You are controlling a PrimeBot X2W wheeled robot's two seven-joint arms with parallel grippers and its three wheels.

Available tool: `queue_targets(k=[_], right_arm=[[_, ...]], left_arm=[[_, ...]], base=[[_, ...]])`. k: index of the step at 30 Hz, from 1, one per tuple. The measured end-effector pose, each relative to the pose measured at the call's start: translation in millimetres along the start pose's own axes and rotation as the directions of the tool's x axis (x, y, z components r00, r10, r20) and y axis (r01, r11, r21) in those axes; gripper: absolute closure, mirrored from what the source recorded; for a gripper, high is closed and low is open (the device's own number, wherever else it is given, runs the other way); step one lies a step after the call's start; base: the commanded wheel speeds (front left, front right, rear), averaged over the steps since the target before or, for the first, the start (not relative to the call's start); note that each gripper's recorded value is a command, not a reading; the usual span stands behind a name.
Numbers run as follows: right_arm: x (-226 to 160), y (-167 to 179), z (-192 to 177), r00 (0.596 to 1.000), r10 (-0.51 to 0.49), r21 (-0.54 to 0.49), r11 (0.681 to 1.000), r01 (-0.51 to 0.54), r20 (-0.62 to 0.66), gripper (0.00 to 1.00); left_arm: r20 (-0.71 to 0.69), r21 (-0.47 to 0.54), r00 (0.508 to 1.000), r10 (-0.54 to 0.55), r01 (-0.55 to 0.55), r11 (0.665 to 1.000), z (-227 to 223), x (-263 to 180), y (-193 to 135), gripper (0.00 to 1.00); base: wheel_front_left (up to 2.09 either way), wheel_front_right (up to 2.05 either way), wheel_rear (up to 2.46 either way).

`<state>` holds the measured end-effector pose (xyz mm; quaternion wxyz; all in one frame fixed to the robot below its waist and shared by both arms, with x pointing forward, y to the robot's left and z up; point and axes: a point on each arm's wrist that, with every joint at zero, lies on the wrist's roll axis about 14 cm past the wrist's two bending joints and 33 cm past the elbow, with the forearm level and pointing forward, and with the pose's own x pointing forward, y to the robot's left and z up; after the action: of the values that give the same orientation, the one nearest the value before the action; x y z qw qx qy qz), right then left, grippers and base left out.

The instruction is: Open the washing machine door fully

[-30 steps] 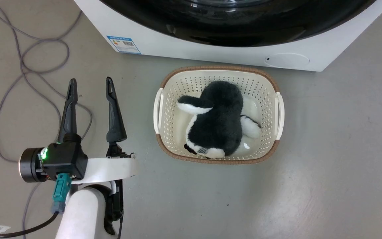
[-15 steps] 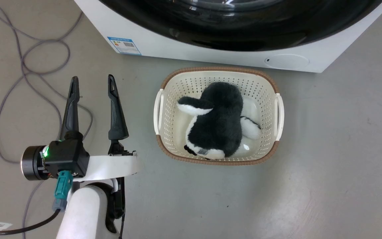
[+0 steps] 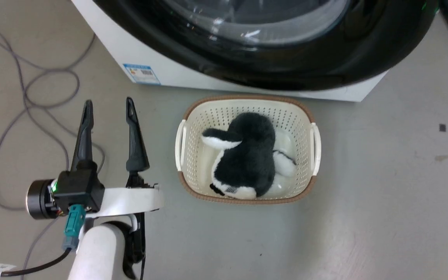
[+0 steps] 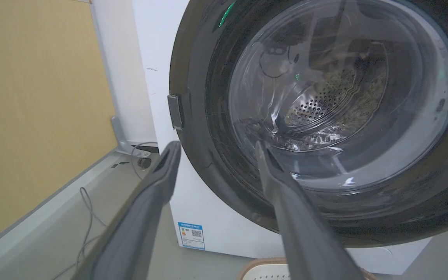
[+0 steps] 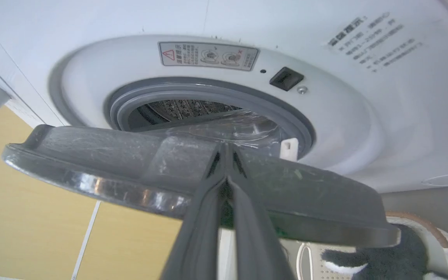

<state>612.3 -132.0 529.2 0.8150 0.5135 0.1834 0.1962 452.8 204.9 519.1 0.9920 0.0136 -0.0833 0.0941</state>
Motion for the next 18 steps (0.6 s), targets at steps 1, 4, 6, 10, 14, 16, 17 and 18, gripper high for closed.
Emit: queue_targets(k=[1,4,6,10,14,16,17,18], right_arm=[[-3.2,1.2,-2.5,1.000,0.003,0.003,1.000,-0.003,-0.002,1.00],[-13.3,4.5,-9.6,1.000,0.009,0.009,1.000,-0.009,-0.011,1.00],[-18.9,8.2,-13.6,1.000,0.016,0.011,1.000,-0.016,-0.015,1.00],[-28.2,19.2,-23.9,0.999,0.042,0.021,0.999,-0.042,-0.031,1.00],[-34.7,33.2,-48.2,0.992,0.088,0.048,0.995,-0.084,-0.088,1.00],[-37.9,38.1,-60.4,0.988,0.106,0.061,0.993,-0.099,-0.113,1.00],[-40.3,39.9,-64.9,0.986,0.113,0.065,0.992,-0.106,-0.123,1.00],[-42.8,41.8,-69.1,0.984,0.120,0.068,0.991,-0.112,-0.134,1.00]], left_arm=[[0.001,-0.001,1.000,0.000,0.000,1.000,1.0,-1.1,0.4,0.00],[0.005,-0.003,1.000,0.003,-0.003,1.000,4.8,-4.6,2.1,0.00],[0.014,-0.003,1.000,-0.001,0.001,1.000,8.9,-5.9,1.9,0.00],[0.021,-0.002,1.000,-0.003,0.003,1.000,14.0,-10.8,2.7,0.00],[0.030,-0.006,1.000,-0.008,0.008,1.000,19.5,-14.8,2.7,0.00],[0.030,-0.003,1.000,-0.008,0.008,1.000,20.0,-16.9,3.3,0.00],[0.032,-0.002,0.999,-0.008,0.008,1.000,21.3,-17.2,3.4,0.00],[0.035,-0.003,0.999,-0.009,0.009,1.000,22.6,-17.7,3.1,0.00]], base=[[0.00,0.00,0.00],[0.00,0.00,0.00],[0.00,0.00,0.00],[0.00,0.00,0.00],[0.00,0.00,0.00],[0.00,0.00,0.00],[0.00,0.00,0.00],[0.00,0.00,0.00]])
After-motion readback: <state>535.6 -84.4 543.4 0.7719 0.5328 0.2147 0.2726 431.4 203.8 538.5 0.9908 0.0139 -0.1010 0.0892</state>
